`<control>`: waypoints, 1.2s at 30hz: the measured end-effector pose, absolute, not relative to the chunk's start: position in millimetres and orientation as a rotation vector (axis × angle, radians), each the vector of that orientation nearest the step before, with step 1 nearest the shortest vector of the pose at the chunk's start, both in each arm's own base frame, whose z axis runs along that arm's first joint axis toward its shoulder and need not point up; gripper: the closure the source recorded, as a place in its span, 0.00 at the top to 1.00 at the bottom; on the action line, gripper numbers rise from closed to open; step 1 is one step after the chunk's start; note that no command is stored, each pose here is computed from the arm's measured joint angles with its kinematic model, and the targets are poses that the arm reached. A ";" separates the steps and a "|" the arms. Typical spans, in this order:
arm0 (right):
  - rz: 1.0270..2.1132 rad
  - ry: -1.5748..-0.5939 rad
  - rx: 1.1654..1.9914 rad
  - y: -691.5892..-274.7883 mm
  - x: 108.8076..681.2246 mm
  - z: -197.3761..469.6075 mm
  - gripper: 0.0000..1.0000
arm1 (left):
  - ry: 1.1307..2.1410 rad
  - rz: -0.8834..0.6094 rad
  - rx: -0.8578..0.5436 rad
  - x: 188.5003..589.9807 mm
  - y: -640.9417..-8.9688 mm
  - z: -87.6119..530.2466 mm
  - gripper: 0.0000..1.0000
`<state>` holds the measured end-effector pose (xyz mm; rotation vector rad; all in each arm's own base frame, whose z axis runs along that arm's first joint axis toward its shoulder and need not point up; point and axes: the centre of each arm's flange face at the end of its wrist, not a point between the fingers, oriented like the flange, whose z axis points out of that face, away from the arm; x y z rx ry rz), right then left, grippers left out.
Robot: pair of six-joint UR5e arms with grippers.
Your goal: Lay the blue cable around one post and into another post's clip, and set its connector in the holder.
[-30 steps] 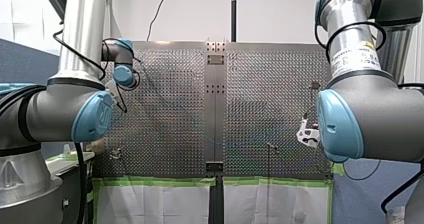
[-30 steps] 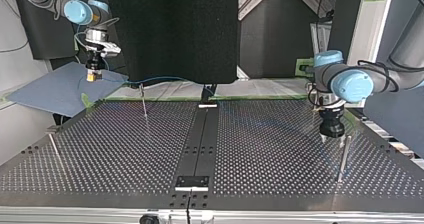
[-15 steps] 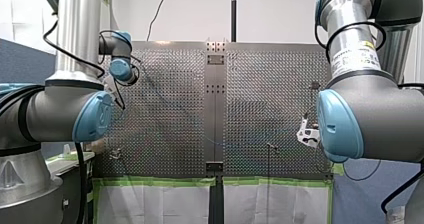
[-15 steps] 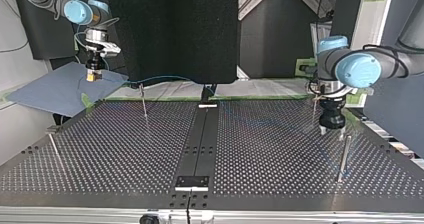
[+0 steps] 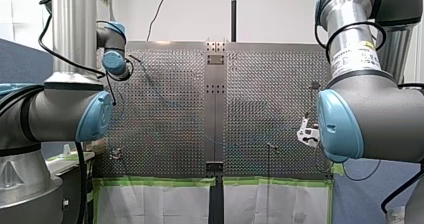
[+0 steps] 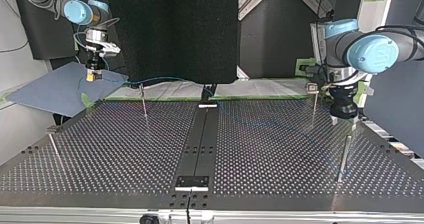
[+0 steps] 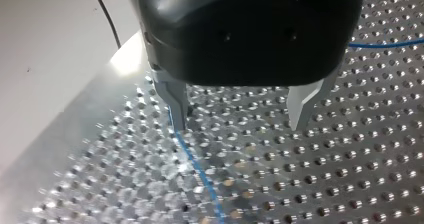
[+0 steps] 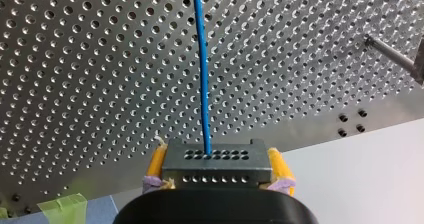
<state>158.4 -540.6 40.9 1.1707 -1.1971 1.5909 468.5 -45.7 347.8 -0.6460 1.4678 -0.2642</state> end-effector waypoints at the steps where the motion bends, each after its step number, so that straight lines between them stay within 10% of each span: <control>1: 1.592 -1.199 1.170 -540.5 158.5 40.8 0.00 | 1.468 -0.255 -0.644 466.6 -44.3 350.9 1.00; 36: 1.594 -1.206 1.167 -540.4 158.2 40.6 0.00 | 1.309 0.073 -0.491 400.9 -51.6 556.6 1.00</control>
